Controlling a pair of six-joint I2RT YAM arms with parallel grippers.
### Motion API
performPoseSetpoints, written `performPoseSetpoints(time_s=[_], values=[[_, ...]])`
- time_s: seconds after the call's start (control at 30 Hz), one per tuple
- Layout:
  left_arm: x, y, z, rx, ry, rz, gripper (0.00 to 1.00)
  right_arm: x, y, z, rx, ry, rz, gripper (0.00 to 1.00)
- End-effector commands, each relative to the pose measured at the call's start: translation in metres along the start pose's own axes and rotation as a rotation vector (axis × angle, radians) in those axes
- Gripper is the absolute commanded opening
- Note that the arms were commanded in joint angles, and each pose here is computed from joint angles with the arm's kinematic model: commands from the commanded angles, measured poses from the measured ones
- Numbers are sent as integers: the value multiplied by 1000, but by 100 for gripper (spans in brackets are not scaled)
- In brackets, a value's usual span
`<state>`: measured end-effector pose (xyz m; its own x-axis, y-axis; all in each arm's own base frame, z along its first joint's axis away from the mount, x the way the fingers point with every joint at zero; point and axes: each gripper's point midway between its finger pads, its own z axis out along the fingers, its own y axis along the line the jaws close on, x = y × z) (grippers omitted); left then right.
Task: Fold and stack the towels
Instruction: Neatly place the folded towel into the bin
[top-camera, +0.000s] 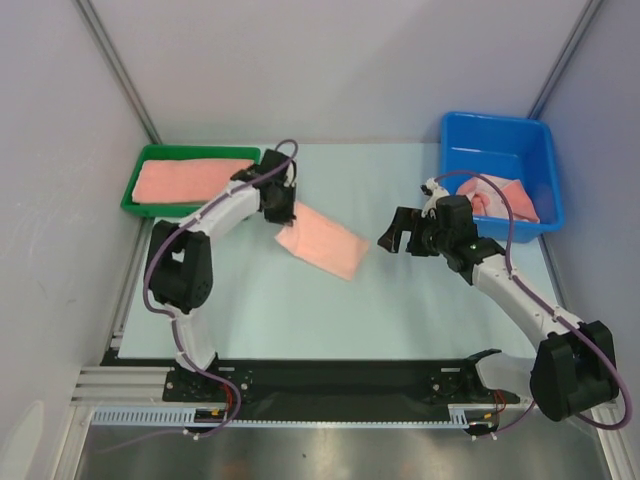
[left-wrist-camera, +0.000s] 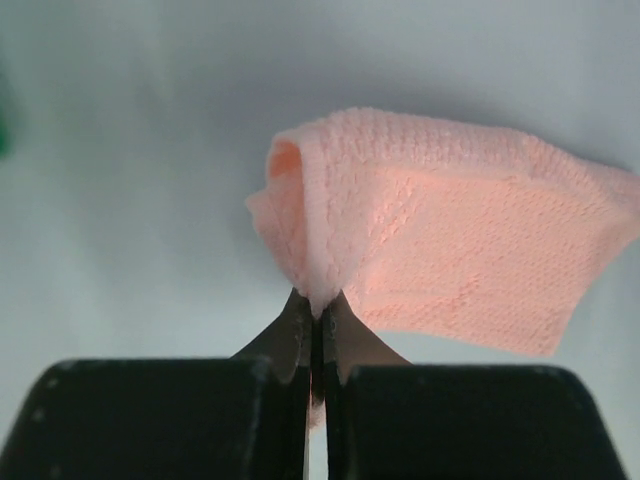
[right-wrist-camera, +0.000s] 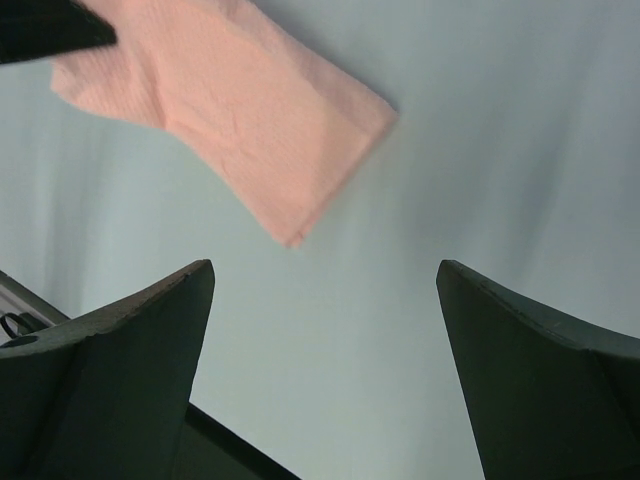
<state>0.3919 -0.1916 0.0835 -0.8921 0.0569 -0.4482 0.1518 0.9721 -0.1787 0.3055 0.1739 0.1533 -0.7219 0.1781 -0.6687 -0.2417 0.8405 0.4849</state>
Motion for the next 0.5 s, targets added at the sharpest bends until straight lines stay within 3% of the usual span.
performPoseSetpoints(time_s=[0.0, 0.17, 0.3, 0.47], values=[[-32, 61, -26, -160, 1, 47, 0, -22, 5, 3, -16, -34, -25, 100], [-75, 144, -38, -338, -27, 19, 0, -26, 3, 15, -33, -30, -13, 100], [-126, 189, -59, -367, -161, -56, 0, -28, -6, 23, -14, -17, -9, 100], [-157, 256, -78, -465, -236, -106, 0, -30, -13, 23, -2, -15, 2, 100]])
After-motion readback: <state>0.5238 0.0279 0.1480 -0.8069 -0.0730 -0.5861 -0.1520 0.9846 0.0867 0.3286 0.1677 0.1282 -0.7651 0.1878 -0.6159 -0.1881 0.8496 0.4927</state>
